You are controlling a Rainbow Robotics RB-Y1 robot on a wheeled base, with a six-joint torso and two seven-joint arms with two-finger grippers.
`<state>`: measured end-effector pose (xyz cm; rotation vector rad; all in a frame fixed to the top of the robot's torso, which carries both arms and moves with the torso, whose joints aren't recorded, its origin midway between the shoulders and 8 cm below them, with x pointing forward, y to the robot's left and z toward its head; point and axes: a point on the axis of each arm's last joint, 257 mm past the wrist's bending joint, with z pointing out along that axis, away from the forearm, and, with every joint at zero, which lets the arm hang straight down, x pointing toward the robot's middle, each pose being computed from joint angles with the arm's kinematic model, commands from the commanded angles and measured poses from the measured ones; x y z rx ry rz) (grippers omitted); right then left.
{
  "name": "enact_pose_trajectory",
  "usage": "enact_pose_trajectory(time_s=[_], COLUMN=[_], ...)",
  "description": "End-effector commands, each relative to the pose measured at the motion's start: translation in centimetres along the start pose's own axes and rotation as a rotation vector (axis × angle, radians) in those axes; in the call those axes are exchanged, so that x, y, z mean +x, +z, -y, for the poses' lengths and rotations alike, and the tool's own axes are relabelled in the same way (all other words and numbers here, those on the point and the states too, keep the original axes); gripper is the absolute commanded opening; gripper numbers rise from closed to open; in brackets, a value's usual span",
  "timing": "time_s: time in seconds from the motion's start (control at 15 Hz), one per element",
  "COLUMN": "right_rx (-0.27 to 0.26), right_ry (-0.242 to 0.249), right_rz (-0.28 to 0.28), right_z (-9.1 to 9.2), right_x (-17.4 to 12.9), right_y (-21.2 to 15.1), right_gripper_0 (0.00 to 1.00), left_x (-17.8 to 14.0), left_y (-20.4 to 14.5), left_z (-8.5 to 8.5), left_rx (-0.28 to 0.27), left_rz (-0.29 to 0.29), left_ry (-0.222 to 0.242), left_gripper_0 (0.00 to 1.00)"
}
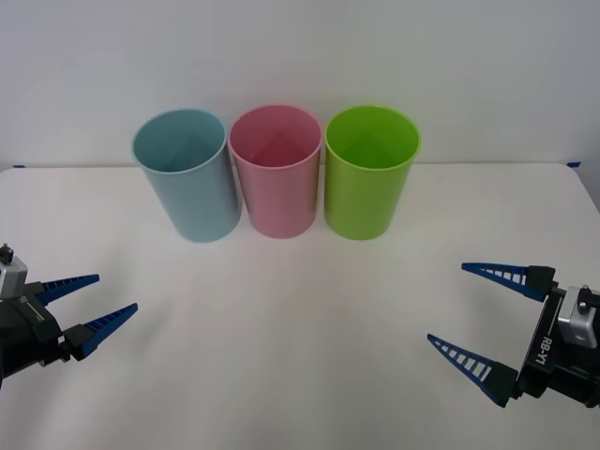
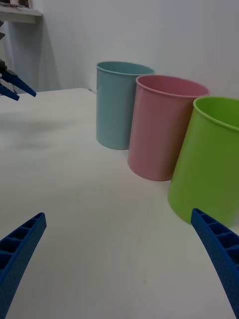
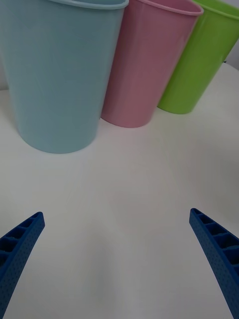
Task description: Put cans in the blue bin and PET bottles in the pink bin and trash in the green bin.
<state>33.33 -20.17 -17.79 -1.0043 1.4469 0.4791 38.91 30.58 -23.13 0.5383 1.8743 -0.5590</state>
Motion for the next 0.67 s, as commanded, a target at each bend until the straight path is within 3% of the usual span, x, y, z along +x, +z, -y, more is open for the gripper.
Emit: enact_pose_trajectory(time_s=[0.07, 0.67], right_rx=[-0.03, -0.029], right_ry=[0.002, 0.01], right_rz=[-0.025, -0.047], right_z=[0.1, -0.1], right_x=[1.5, 2.7], right_y=[-1.3, -2.0], right_gripper_0=[1.0, 1.0], left_x=[0.0, 0.0], left_y=[0.0, 0.0], left_z=[0.0, 0.0], left_rx=[0.0, 0.0], left_rz=[0.0, 0.0], left_ry=[0.0, 0.0], left_gripper_0=[1.0, 1.0])
